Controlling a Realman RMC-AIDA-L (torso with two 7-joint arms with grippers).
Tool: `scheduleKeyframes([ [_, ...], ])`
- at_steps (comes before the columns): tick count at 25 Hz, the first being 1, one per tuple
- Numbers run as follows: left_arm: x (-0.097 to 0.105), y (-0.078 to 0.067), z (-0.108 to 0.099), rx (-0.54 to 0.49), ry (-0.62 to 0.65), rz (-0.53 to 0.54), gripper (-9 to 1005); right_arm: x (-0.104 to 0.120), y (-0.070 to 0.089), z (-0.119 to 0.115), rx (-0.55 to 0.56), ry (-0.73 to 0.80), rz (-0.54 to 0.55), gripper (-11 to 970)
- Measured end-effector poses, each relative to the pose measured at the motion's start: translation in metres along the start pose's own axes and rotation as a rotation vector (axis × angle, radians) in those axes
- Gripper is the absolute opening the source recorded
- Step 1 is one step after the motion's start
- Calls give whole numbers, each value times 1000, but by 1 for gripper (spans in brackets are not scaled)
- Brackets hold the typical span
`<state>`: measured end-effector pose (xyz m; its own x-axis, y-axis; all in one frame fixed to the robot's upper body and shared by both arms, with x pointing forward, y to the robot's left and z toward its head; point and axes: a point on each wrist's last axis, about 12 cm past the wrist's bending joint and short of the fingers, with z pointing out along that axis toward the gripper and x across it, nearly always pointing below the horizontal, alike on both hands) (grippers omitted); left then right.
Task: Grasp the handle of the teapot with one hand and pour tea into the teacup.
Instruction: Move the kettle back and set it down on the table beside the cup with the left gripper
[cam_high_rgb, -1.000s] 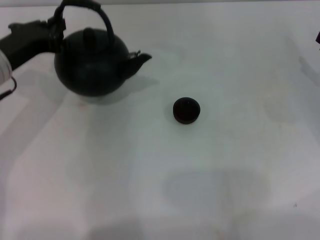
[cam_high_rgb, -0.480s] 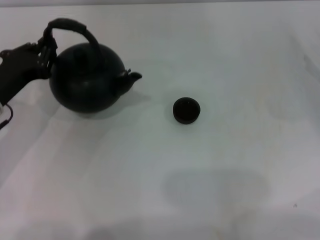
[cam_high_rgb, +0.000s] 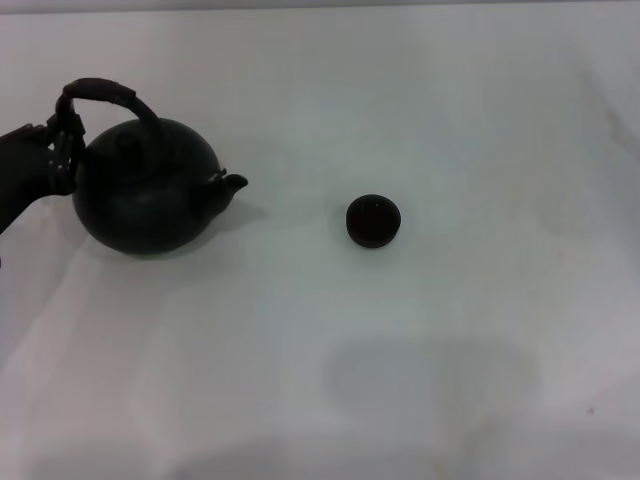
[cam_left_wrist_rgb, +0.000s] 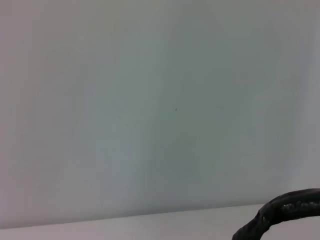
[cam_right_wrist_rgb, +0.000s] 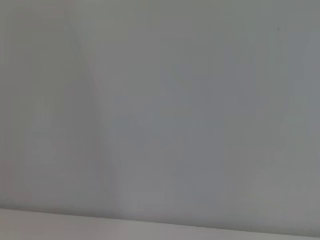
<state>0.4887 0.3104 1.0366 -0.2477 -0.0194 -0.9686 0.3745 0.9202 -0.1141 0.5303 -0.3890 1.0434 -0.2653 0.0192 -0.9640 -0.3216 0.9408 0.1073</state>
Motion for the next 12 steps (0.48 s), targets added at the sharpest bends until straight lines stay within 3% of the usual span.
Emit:
scheduleKeyframes([
  [12,5,6,4,-6,-27,20,96,-1,3,8,2,11,-5,844],
])
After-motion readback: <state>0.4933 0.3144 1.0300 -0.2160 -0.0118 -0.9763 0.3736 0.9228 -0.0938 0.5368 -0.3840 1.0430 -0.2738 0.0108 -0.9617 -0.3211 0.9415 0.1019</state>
